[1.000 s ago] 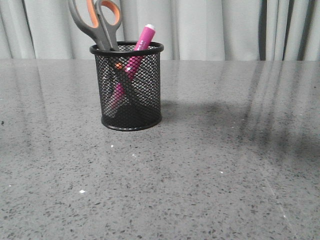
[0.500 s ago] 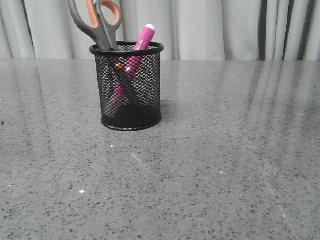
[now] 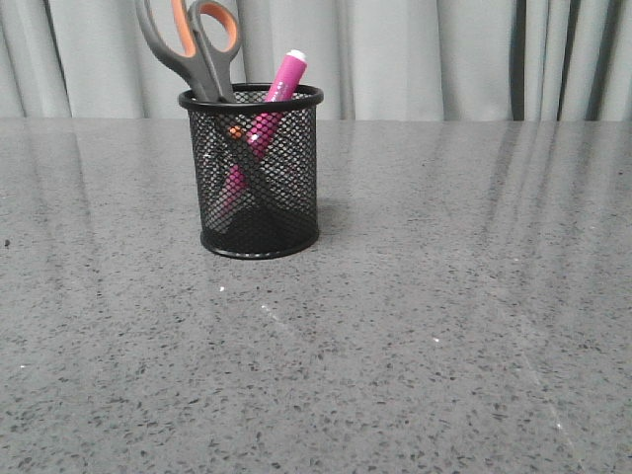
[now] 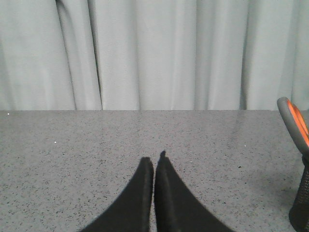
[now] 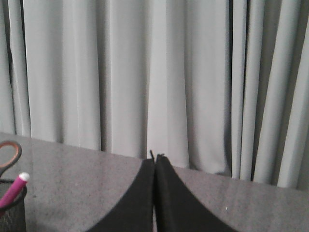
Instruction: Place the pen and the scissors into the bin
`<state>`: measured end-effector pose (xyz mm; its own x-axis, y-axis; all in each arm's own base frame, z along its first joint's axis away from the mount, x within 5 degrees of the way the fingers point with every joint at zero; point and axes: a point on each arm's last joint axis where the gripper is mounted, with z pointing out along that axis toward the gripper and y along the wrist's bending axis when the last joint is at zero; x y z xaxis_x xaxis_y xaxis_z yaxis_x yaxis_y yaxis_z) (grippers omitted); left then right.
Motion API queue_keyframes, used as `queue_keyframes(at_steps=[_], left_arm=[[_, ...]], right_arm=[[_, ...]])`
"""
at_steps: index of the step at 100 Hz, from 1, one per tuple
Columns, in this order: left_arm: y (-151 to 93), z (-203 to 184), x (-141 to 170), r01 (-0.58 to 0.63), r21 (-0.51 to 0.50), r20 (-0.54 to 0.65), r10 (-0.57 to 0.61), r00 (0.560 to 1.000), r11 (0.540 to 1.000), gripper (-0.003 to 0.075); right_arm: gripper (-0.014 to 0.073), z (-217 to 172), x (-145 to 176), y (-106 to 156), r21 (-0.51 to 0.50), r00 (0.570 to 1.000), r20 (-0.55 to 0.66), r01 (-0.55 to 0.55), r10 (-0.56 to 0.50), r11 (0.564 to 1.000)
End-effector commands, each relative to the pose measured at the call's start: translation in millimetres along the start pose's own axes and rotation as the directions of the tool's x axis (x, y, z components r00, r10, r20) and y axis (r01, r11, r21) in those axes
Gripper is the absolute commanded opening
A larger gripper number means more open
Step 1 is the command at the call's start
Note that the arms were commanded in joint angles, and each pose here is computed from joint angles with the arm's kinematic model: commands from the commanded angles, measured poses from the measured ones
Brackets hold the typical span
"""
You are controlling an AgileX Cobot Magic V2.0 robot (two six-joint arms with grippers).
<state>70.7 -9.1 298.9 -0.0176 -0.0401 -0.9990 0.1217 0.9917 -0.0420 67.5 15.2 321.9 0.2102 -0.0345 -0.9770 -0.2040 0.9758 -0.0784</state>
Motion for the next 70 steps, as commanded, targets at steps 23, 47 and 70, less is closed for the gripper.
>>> queue_keyframes(at_steps=[23,47,70], left_arm=[[0,-18,-9,0.002,-0.004,0.182,-0.001,0.983,1.000,-0.0022],[0,-18,-10,0.002,-0.004,0.183,-0.001,0.983,1.000,-0.0022],[0,-18,-10,0.002,-0.004,0.185,-0.001,0.983,1.000,-0.0021]], right_arm=[[-0.0068,-25,44,4,0.008,0.999,0.044,0.029,-0.030,1.000],[-0.0068,-24,53,4,0.006,0.999,0.032,0.029,-0.029,1.000],[-0.0068,-24,53,4,0.006,0.999,0.030,0.029,-0.029,1.000]])
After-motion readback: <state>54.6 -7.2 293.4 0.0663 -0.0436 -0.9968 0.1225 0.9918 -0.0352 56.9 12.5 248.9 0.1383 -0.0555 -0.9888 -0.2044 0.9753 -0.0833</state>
